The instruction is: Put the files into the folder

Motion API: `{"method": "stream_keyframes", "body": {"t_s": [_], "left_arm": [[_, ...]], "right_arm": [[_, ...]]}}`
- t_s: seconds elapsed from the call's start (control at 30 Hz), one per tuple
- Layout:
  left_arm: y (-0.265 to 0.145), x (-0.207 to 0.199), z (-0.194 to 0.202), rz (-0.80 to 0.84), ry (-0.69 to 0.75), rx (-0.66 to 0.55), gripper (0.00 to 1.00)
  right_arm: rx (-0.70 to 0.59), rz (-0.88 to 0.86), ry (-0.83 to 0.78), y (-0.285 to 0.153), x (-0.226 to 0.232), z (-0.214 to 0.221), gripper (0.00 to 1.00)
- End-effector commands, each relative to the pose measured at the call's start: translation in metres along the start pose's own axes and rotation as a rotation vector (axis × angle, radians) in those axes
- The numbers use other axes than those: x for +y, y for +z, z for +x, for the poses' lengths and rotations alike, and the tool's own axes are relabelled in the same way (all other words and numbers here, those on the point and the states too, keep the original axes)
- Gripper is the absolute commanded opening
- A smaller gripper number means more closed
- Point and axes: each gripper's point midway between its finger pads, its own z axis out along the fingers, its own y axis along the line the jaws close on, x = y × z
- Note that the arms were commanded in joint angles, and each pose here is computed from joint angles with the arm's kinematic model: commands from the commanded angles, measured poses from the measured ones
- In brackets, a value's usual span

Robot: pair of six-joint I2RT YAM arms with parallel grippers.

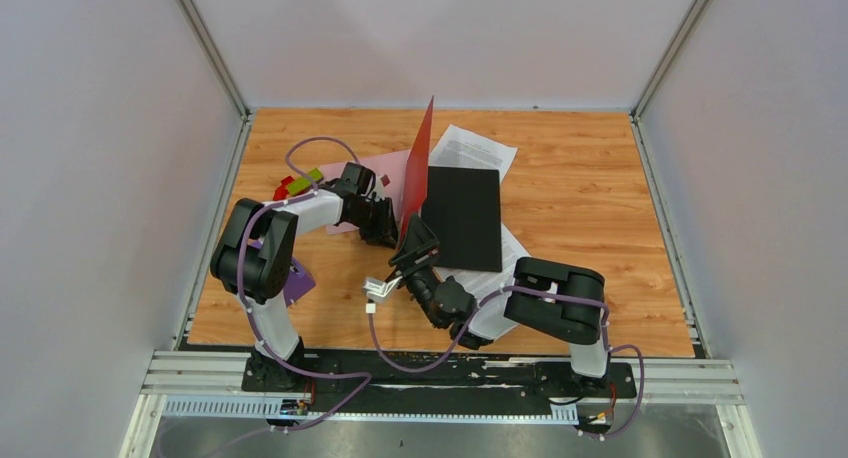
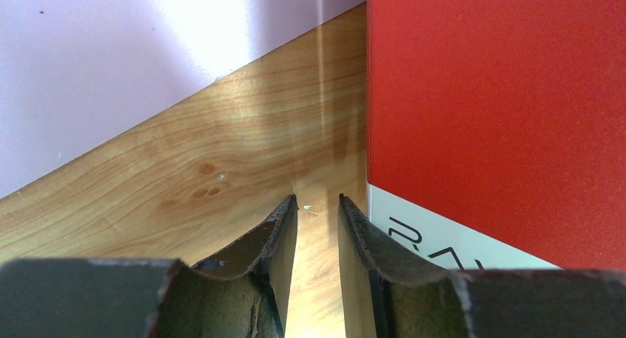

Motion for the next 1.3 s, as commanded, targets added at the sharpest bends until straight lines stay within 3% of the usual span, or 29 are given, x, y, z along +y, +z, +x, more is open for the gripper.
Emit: {"method": "stream_keyframes", "body": {"t_s": [0.0,0.4,0.7,0.97,1.27], "left_arm": [[0.008,0.005,0.021,-0.026,0.008,0.041,0.36],[0.006,-0.01,0.02,0.021,0.005,0.031,0.36],[-0.007,-0.013,0.018,0.005,0.026,0.018,0.38],[-0.077,-0.038,-0.046,0.038,0.032,-0.163,0.51],[-0.163,-0.11,-0.106,0.244,0.12,-0.342,0.66]], "right_arm": [[-0.081,0.142,0.135,0.006,-0.037,-0.011,0.95],[-0.135,0.162,0.184,0.008,-0.046,-0.02,0.99],[-0.08,0.128,0.321,0.009,-0.027,0.004,0.96],[-0.092,0.074,0.414,0.008,-0.016,0.017,0.92],[-0.116,0.01,0.443,0.011,-0.004,0.015,0.88]]}}
